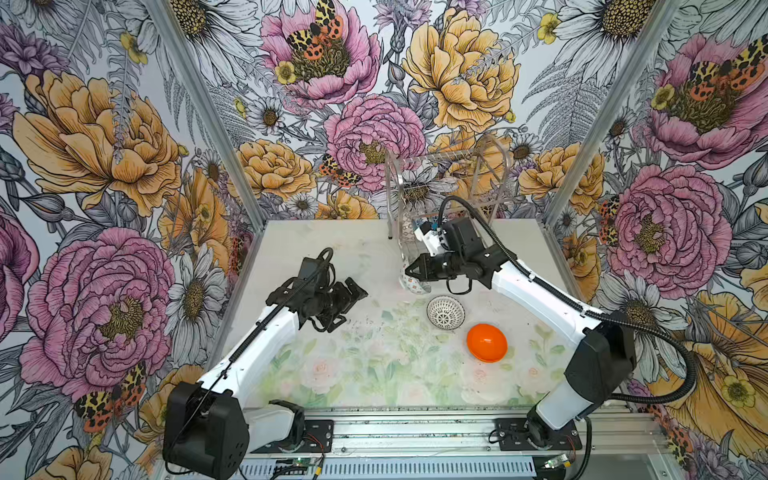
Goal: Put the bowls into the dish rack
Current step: 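Carry the green-patterned bowl with the right gripper to the rack slot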
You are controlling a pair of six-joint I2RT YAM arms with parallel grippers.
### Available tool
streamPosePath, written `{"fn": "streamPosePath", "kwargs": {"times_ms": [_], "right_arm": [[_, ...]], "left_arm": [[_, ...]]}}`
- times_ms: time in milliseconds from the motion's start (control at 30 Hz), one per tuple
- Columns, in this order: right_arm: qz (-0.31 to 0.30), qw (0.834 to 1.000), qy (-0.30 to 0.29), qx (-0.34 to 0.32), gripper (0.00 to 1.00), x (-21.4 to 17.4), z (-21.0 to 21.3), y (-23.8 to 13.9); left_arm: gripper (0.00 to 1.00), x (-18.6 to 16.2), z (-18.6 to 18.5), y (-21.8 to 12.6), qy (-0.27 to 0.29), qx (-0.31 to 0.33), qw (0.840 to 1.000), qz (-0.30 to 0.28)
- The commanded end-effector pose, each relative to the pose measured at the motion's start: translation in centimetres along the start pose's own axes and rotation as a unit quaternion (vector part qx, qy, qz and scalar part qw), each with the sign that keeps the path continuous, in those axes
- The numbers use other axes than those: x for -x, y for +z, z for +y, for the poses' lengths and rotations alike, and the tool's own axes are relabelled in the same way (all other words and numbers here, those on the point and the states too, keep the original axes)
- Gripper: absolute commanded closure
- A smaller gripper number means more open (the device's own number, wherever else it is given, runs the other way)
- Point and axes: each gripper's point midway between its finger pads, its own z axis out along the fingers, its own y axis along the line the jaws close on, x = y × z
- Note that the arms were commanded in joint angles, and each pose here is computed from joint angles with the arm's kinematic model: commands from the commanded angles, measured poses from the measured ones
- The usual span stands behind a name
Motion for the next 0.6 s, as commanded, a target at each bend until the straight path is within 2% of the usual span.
{"fn": "streamPosePath", "kwargs": {"times_ms": [0,267,567], "right_arm": [[-0.02,0.997,-0.015,0.077,1.0,1.1,2.3,-2.5],[-0.061,0.99,0.023,0.121,1.0,2.6,-1.0,-5.4],[-0.08,0.985,0.057,0.139,1.0,4.7,-4.8,-5.4]], "left_arm": [[0.01,1.0,-2.7,0.1,0.012,-0.018,0.999,-0.028],[0.01,0.2,-5.7,1.9,0.039,-0.021,0.999,-0.011],[0.01,-0.3,-8.0,3.4,0.055,-0.023,0.998,0.006]]}}
